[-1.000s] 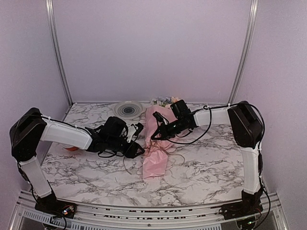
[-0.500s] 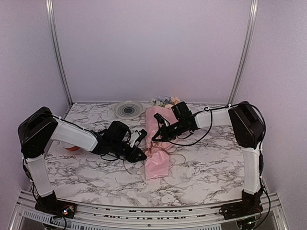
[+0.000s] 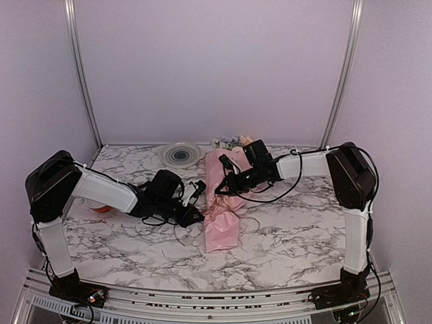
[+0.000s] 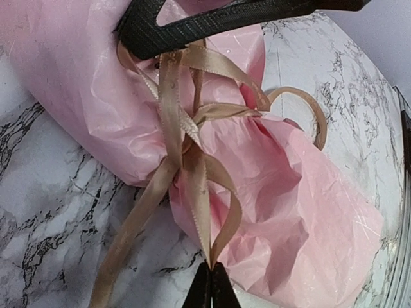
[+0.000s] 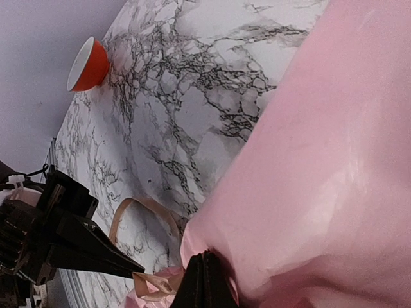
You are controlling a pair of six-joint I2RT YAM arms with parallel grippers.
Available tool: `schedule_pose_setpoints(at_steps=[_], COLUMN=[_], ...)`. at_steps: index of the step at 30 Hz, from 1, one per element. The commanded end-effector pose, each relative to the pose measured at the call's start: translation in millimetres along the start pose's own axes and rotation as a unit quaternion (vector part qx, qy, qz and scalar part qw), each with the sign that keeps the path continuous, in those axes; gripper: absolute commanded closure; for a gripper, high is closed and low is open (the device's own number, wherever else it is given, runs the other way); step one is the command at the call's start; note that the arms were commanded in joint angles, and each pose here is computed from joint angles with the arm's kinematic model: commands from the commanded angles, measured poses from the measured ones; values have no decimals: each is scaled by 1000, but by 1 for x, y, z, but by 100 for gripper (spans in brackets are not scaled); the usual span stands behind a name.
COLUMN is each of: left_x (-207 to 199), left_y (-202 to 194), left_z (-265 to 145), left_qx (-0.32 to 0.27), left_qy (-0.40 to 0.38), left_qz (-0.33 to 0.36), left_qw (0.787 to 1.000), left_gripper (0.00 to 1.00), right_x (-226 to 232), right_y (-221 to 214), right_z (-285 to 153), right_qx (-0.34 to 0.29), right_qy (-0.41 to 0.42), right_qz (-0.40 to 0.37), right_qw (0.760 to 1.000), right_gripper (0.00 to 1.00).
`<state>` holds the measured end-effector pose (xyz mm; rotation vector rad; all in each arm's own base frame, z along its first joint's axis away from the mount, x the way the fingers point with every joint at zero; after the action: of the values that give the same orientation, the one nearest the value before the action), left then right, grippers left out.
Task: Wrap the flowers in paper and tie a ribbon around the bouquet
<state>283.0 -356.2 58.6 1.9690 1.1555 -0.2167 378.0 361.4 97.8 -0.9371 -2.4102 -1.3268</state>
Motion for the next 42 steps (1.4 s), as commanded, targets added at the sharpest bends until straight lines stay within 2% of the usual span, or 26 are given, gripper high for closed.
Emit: schedule_pose_setpoints(at_steps=[1, 5, 12, 18, 27, 30, 34, 42], left_x=[6, 8, 11, 12, 9, 9, 12, 12], left_y=[8, 17, 18, 17, 17, 17, 14, 13], left_z=[-2, 0, 3, 6, 8, 8, 12, 11], left_qx=[-14, -25, -21, -15, -13, -16, -16, -17], left_qy=[21, 33, 48, 54, 57, 57, 56, 55], left_qz=[16, 30, 47, 53, 62, 57, 46, 49], left_qw=[1000, 999, 998, 997, 996, 997, 997, 997], left_gripper=[100, 100, 100, 100, 100, 100, 100, 100], right_x=[2, 1, 0, -1, 8, 8, 11, 9], right_y=[15, 5, 7, 11, 21, 25, 20, 4], right_z=[-15, -13, -15, -3, -3, -4, -4, -2], right_qx=[-23, -11, -8, 21, 102, 112, 129, 164], right_qy=[-37, -44, -66, -60, -97, -97, -86, -67], right_qz=[-14, -4, -5, -31, -159, -171, -183, -196], right_qw=[999, 999, 998, 997, 977, 974, 971, 964], right_gripper=[97, 96, 86, 86, 88, 92, 87, 90])
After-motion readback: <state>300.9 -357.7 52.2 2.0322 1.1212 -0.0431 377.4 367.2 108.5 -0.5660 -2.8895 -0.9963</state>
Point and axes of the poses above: each gripper's point midway between its finger pads, its own z axis out along the fingers, its own x axis along the line the jaws close on, y = z × x, the point moved 2 cm from there along -z, back along the fingers, and after that the axes turned 15 degrees about -z, right-handed, at the moved point
